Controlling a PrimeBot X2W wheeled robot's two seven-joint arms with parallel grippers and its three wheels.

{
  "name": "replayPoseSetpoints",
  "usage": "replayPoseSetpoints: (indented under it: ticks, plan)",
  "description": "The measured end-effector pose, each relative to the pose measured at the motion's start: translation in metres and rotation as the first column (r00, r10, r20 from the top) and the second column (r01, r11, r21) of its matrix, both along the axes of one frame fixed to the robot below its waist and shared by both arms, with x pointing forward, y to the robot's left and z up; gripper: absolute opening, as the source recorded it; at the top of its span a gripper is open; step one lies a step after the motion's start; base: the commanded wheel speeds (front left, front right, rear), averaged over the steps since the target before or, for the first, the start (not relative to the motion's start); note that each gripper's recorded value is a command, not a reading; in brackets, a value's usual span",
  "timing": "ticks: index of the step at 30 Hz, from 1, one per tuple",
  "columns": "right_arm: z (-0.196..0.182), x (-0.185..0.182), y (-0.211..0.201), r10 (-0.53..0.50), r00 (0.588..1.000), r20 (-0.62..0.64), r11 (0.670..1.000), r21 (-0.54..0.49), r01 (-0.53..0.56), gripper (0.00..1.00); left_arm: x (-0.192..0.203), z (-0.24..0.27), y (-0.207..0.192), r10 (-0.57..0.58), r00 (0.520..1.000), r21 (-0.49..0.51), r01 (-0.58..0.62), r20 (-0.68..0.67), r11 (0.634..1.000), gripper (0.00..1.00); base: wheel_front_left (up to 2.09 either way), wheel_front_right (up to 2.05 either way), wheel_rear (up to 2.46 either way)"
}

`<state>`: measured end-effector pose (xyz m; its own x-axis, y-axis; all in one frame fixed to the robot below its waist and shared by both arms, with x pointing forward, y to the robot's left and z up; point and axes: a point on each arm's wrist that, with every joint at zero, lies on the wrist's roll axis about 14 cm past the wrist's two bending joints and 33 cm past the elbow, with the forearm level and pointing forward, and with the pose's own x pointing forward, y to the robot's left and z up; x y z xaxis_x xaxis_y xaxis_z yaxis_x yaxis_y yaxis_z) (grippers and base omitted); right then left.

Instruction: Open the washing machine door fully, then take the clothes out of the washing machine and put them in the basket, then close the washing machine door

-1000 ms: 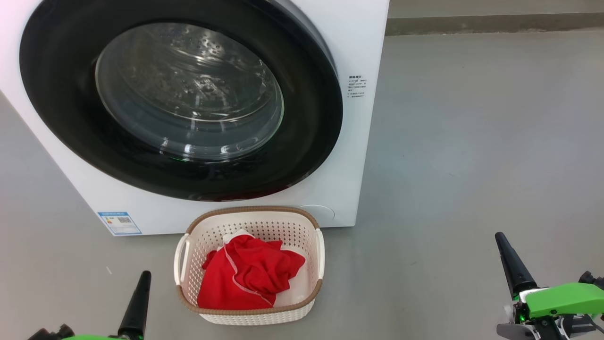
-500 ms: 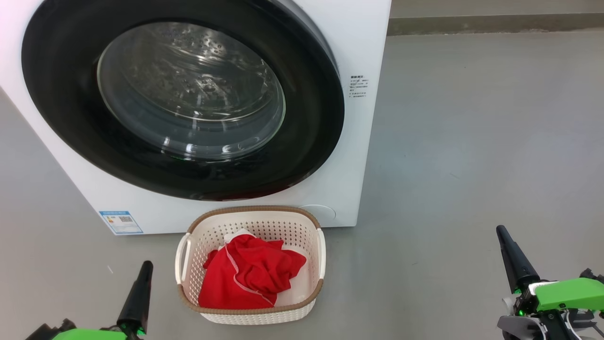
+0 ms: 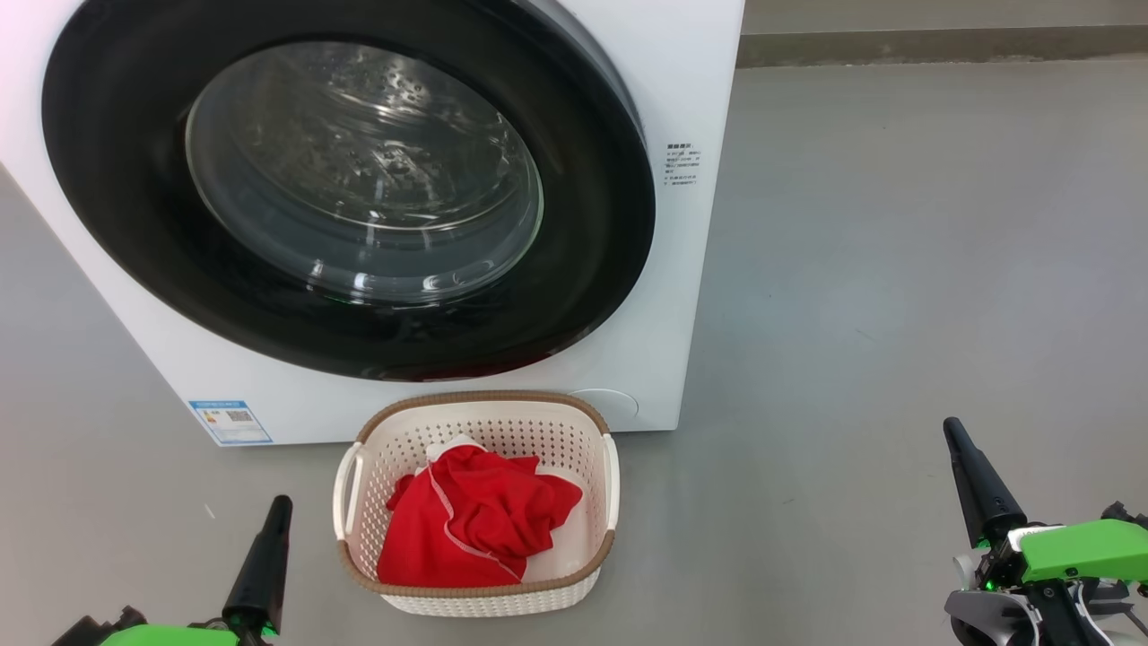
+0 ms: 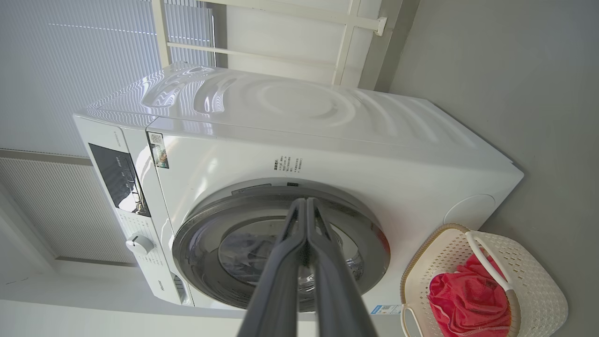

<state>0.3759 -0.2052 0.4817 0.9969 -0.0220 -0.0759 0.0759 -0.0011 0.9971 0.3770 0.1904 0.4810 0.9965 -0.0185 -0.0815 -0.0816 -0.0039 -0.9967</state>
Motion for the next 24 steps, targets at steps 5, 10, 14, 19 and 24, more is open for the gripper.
replayPoseSetpoints:
  ticks: [5,10,14,19,24]
  plan:
    - [0.0,0.0,-0.0001,0.0,1.0,0.0,1.0,0.0,0.0,0.0,0.0,0.0,0.0,0.0,1.0,0.0,0.0,0.0,1.0,0.0,0.0,0.0,0.0]
    - [0.0,0.0,-0.0001,-0.001,1.0,0.0,1.0,0.0,0.001,0.0,0.0,0.0,0.0,0.0,1.0,0.0,0.0,0.0,1.0,0.0,0.0,0.0,0.0]
    - [0.0,0.0,-0.0002,-0.001,1.0,0.0,1.0,0.0,0.001,0.0,0.0,0.0,0.0,0.0,1.0,0.0,0.0,0.0,1.0,0.0,0.0,0.0,0.0]
    - [0.0,-0.0001,-0.0002,-0.001,1.0,0.0,1.0,0.0,0.001,0.0,0.0,0.0,-0.0001,0.0,1.0,0.0,0.0,0.0,1.0,0.0,0.0,0.0,0.0]
    - [0.0,0.0,-0.0003,-0.001,1.0,0.0,1.0,0.001,0.001,0.0,0.0,0.0,-0.0001,0.0,1.0,0.0,0.0,0.0,1.0,0.0,0.0,0.0,0.0]
